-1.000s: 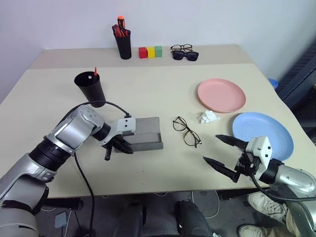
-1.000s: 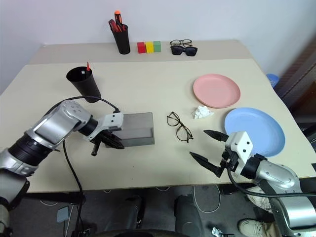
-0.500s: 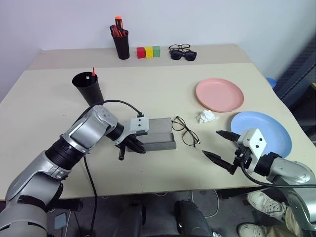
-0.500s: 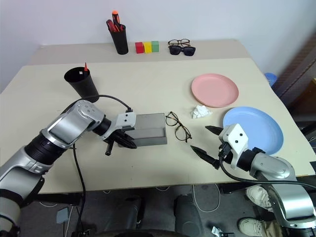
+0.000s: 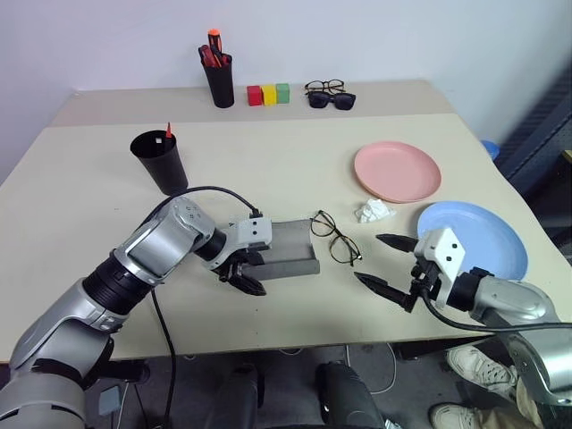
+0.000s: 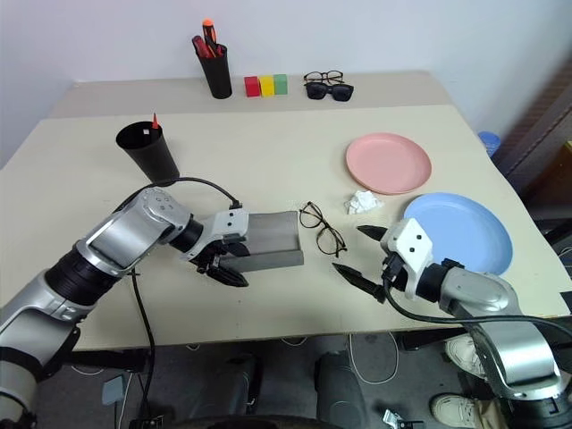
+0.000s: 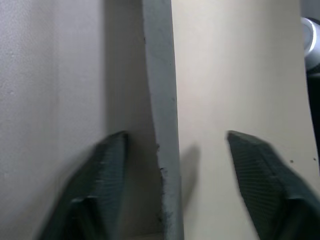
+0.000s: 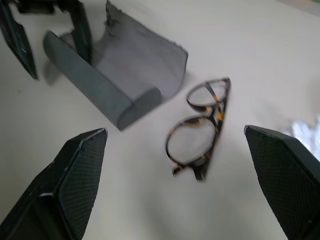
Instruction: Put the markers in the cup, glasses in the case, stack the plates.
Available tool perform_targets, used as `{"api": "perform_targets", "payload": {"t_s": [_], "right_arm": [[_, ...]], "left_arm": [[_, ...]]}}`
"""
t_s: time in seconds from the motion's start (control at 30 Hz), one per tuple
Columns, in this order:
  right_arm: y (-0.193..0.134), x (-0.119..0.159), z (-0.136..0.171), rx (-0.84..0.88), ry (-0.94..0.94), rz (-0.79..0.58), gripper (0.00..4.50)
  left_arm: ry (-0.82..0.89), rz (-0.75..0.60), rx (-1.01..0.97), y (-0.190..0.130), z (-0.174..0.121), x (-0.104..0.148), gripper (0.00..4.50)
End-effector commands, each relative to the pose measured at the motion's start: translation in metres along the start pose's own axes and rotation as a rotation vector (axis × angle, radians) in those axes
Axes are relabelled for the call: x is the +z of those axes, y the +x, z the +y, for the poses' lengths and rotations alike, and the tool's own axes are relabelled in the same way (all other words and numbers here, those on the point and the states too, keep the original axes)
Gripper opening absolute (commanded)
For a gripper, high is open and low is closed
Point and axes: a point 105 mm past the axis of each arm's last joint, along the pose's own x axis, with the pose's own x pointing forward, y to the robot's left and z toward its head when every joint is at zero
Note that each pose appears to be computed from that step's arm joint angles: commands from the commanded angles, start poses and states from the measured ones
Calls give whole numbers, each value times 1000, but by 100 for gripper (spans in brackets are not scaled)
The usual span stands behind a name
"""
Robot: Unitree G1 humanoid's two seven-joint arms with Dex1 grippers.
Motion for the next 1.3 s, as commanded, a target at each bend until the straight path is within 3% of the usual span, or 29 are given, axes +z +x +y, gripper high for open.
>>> {"api": "perform_targets", "payload": {"t_s": [0.03, 0.1, 0.23, 0.27, 0.53, 0.9, 1.3], "right_arm": [[4, 5, -1, 51, 47, 3, 450], [13, 5, -5, 74, 88, 39, 450], [30, 13, -8, 172, 180, 61, 450], [34, 12, -9, 198, 195, 89, 450], [53, 5, -15, 311, 268, 228, 450], [68, 14, -38, 303, 237, 246, 450], [72, 13, -55, 267, 190, 256, 450]], "left_arm": [[6, -69, 32, -14, 1, 13, 302], [1, -130, 63, -28, 3, 17, 302], [16, -481, 316, -69, 20, 35, 302], [0, -519, 351, -76, 18, 24, 302], [13, -546, 394, -81, -5, -26, 302], [33, -593, 336, -72, -38, -45, 302], [27, -612, 364, -67, -47, -48, 302]]}}
